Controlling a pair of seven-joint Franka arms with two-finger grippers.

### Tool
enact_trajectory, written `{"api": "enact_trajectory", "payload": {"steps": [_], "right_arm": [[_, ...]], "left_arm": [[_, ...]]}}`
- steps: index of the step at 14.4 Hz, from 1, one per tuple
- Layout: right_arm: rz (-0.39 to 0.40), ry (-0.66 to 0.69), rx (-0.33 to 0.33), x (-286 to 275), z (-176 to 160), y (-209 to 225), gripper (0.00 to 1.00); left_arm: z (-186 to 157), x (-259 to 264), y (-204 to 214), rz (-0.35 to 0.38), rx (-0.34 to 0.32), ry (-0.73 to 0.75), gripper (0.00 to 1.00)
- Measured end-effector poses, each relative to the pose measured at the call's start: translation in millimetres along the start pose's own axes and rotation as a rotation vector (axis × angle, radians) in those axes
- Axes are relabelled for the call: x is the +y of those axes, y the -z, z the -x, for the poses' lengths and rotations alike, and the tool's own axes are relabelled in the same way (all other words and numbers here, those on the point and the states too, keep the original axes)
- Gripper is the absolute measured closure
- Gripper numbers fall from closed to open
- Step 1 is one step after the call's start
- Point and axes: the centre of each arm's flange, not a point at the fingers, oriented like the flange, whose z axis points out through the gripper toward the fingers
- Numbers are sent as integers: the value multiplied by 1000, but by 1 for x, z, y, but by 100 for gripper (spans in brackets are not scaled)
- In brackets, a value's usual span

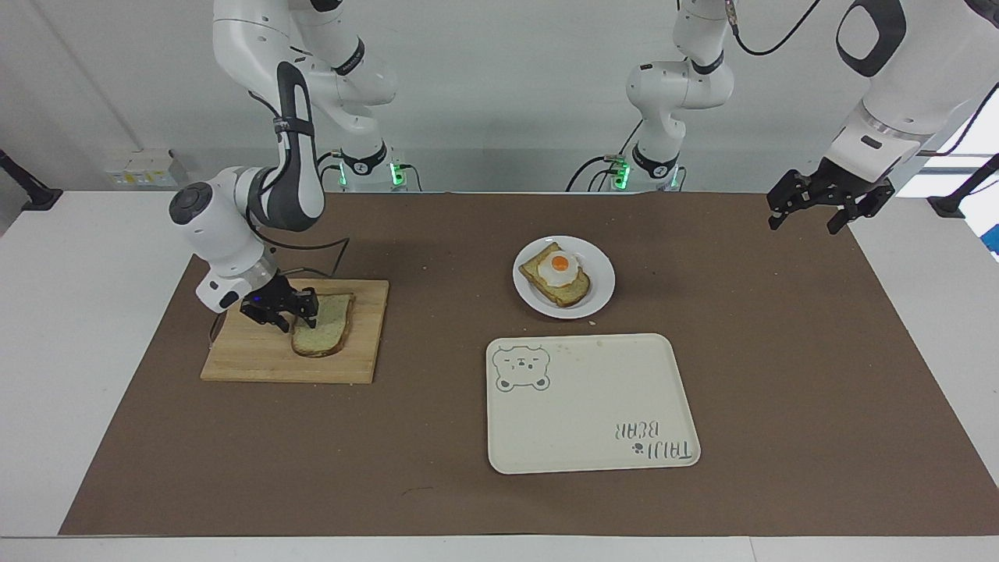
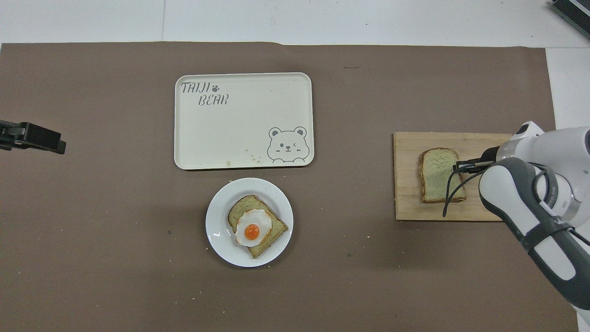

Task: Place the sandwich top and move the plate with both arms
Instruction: 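Reach the right gripper to the bread slice on the wooden board, then grasp the bread slice with the right gripper and lift it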

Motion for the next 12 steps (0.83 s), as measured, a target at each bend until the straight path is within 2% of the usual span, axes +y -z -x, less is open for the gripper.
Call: {"api": "enact_trajectory", "payload": {"steps": [2,7,12], "right_arm": [[0,0,0,0,0,0,96],[-7,11,15,-8,-7,11,96],[-50,26,4,-28,-20,66,96]], "left_arm": [[0,0,0,0,0,0,0],[0,0,0,0,0,0,0],[0,0,0,0,0,0,0]]}}
